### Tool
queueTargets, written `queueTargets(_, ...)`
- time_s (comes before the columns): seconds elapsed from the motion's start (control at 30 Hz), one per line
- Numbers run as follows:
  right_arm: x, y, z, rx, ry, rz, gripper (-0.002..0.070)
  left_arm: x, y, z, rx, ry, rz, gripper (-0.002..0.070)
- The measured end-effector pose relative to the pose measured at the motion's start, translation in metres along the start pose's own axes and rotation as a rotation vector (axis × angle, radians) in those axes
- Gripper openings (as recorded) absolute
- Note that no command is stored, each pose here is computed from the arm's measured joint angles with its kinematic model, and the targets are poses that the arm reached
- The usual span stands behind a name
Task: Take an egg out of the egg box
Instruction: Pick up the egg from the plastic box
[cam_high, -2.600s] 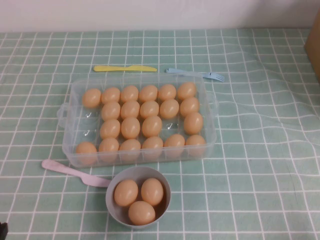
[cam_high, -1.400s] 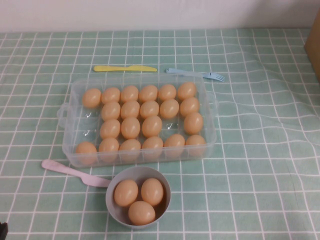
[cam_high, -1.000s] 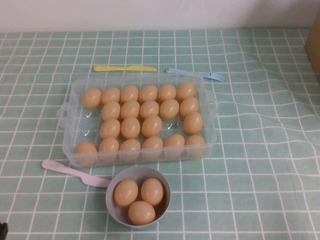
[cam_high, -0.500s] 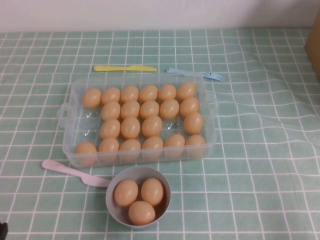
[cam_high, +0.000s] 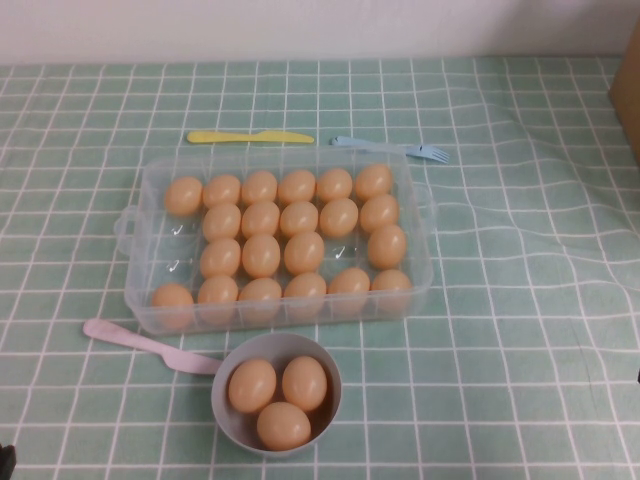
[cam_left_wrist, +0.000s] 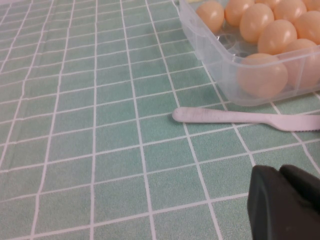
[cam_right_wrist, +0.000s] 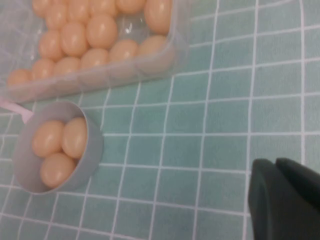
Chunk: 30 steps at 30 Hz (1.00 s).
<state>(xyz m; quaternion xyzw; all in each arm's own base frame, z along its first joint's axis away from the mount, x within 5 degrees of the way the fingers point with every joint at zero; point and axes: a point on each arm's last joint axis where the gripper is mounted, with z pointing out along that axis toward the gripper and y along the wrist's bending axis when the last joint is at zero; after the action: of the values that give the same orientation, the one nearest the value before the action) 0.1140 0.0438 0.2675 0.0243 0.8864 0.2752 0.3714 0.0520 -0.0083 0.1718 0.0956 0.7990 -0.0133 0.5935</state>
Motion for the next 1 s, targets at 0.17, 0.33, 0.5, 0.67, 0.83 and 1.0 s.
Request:
queueTargets(0.17, -0.024, -0.005, 0.021, 0.048, 0.174, -0.013, -0.0017, 0.0, 0.0, 0.0, 0.0, 0.0, 0.0, -0.0003)
queueTargets(0.33, -0.043, -0.006, 0.038, 0.069, 0.269, -0.036, -0.0017, 0.0, 0.0, 0.0, 0.0, 0.0, 0.0, -0.0003)
queueTargets(0.5, -0.051, 0.005, 0.056, 0.037, 0.332, -0.091, -0.0017, 0.0, 0.0, 0.0, 0.0, 0.0, 0.0, -0.0003)
queueTargets(0.67, -0.057, 0.03, 0.083, -0.012, 0.416, -0.179, -0.0017, 0.0, 0.0, 0.0, 0.0, 0.0, 0.0, -0.0003)
queueTargets(0.83, -0.064, 0.064, 0.111, -0.03, 0.495, -0.311, -0.0017, 0.0, 0.0, 0.0, 0.0, 0.0, 0.0, -0.0003)
queueTargets(1.0, -0.073, 0.099, 0.136, -0.034, 0.555, -0.424, -0.0017, 0.0, 0.0, 0.0, 0.0, 0.0, 0.0, -0.0003)
